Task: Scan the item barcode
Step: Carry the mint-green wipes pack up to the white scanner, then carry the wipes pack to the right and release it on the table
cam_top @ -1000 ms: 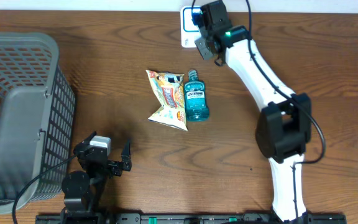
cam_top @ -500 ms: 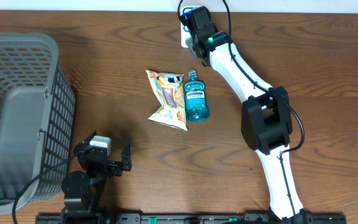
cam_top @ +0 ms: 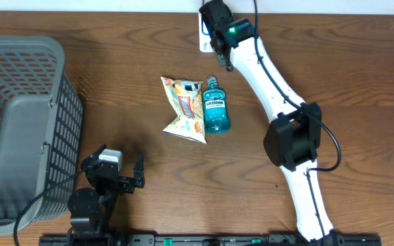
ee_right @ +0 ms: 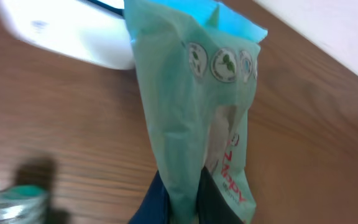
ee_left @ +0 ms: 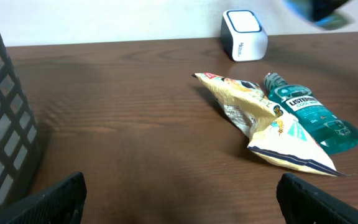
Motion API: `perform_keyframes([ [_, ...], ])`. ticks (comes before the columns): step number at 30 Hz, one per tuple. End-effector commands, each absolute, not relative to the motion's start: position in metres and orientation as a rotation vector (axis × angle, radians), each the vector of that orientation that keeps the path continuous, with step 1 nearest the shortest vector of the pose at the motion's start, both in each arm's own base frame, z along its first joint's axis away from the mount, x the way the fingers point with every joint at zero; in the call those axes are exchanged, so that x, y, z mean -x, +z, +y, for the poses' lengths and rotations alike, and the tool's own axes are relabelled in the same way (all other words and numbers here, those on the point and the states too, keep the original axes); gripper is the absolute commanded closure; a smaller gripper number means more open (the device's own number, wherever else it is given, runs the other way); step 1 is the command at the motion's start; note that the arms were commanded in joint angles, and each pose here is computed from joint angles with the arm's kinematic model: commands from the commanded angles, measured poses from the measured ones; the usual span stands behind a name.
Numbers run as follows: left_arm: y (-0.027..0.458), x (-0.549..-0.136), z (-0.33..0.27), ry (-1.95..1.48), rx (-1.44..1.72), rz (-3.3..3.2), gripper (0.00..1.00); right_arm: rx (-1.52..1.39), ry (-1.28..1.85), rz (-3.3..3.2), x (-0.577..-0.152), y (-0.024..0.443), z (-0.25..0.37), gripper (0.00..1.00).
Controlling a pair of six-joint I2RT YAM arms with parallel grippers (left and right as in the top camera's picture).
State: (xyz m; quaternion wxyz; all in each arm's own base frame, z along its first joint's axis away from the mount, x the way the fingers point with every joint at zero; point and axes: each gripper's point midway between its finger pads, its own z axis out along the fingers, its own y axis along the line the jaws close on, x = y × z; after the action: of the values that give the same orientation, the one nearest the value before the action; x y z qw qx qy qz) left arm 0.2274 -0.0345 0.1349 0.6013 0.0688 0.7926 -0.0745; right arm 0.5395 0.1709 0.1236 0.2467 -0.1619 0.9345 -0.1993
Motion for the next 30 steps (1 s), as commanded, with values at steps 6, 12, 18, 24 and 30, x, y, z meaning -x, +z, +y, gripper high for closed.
perform_keyframes([
  [6,0.124,-0.226,-0.034,-0.167,-0.168,1.866,0.02,-0.311,-0.901,2.61,-0.503,0.13,0.028,0.99],
  [12,0.124,-0.226,-0.034,-0.167,-0.168,1.866,0.02,-0.551,-1.0,2.665,-0.49,0.107,-0.069,0.99],
  [18,0.124,-0.226,-0.034,-0.167,-0.168,1.866,0.02,-0.832,-1.087,2.7,-0.453,0.073,-0.161,0.99],
  [24,0.124,-0.226,-0.034,-0.167,-0.168,1.866,0.02,-1.144,-1.147,2.683,-0.403,0.05,-0.231,0.99],
  [30,0.124,-0.226,-0.034,-0.167,-0.168,1.866,0.02,-1.331,-1.151,2.661,-0.369,0.052,-0.277,0.99],
])
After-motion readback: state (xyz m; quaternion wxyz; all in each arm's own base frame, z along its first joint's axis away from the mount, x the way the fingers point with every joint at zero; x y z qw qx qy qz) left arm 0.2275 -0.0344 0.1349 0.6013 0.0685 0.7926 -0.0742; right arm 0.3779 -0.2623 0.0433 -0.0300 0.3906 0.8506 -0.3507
